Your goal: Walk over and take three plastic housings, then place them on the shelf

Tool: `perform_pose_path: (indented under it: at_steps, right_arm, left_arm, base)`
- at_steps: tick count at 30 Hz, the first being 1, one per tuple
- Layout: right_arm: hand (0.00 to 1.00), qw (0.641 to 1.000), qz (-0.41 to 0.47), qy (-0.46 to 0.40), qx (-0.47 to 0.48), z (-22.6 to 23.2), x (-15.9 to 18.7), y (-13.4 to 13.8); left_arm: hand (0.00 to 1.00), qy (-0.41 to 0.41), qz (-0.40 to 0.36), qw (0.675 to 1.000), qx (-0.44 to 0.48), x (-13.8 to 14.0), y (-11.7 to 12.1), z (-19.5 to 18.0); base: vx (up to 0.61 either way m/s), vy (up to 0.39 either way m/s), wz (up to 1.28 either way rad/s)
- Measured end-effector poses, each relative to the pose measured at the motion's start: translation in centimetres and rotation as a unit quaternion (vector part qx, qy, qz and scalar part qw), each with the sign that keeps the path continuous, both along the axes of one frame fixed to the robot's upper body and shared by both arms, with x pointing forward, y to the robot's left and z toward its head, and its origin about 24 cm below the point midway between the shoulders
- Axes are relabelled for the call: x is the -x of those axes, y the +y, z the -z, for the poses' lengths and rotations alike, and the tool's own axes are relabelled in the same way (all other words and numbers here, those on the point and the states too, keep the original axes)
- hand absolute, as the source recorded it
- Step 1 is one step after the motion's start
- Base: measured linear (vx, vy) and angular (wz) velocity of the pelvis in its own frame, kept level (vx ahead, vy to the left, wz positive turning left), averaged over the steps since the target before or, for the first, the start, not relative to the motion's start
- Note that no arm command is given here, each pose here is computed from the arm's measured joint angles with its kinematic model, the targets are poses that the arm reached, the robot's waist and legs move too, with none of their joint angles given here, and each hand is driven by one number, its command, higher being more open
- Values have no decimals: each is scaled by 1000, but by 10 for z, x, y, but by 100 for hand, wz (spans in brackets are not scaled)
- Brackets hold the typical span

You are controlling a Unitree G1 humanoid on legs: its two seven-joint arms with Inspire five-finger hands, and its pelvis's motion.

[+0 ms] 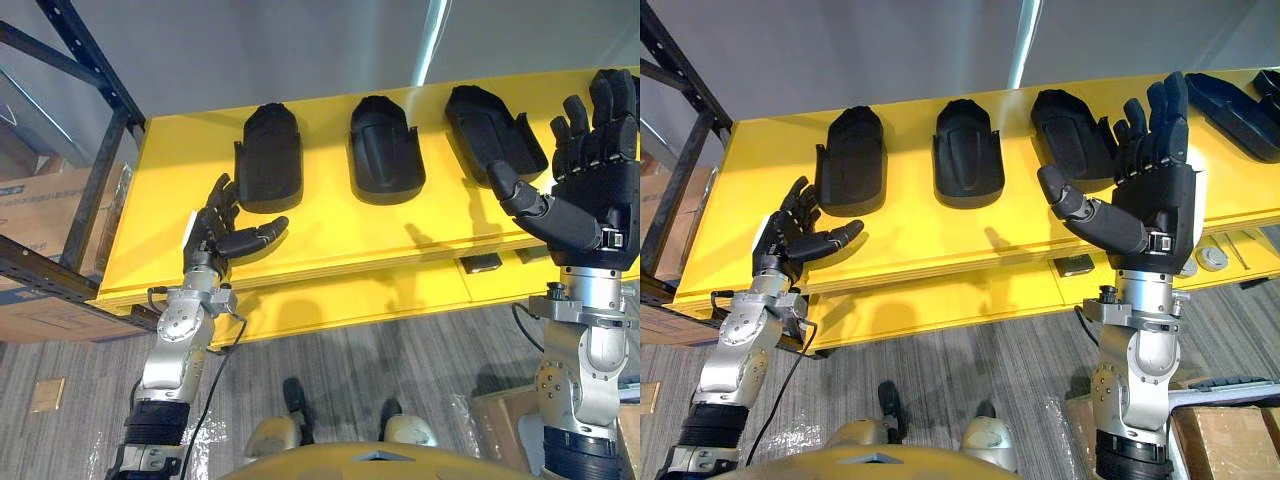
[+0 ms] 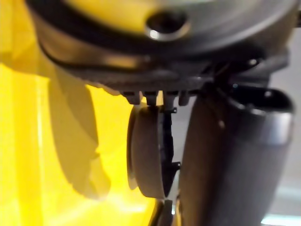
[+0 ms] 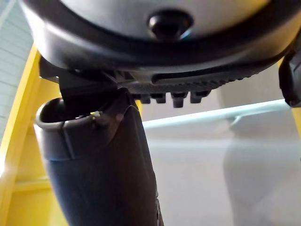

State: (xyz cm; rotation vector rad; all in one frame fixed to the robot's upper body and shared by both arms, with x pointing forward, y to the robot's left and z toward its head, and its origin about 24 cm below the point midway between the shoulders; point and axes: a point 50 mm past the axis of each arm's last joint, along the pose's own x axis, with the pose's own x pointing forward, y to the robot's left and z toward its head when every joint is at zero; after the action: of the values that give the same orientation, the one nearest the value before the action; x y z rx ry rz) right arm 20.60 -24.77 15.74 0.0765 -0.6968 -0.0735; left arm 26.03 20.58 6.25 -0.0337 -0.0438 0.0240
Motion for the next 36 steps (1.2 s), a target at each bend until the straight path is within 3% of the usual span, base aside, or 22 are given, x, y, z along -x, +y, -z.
perform_pose_path:
  at_steps: [7,10,15,20,25,27,30,32,36]
  right_arm:
    - [100,1000,9,10,0,3,2,-1]
    - [100,1000,13,21,-2,6,2,-2]
    - [100,998,44,47,13,13,2,-1]
    - [100,990,107,80,50,22,5,1]
    - [100,955,273,107,54,42,8,-12]
    - [100,921,363,140,11,62,18,-32]
    - [100,865,466,186,-31,89,41,-62]
    - [100,809,538,232,-47,113,69,-86]
    - [100,689,643,322,-88,161,128,-115]
  left_arm:
    - [100,2,-33,999,0,1,4,1]
    - [100,-1,-84,996,-30,5,19,-1]
    - [100,-84,-157,984,-27,36,41,-26]
    - [100,-176,-51,983,-31,61,22,-56]
    - [100,-192,135,969,74,82,2,-49]
    - [100,-192,202,955,98,95,-1,-44]
    - [100,-195,225,948,110,105,12,-38]
    - [100,-190,192,954,128,111,37,-24]
    - [100,-130,47,964,226,134,83,36]
  base:
    - [0,0,0]
    - [0,0,-6]
    - [2,1,0]
    - [32,20,25]
    - [15,30,22]
    - [7,13,10]
    - [-2,19,10]
    - [-1,13,20]
    - [22,10,17]
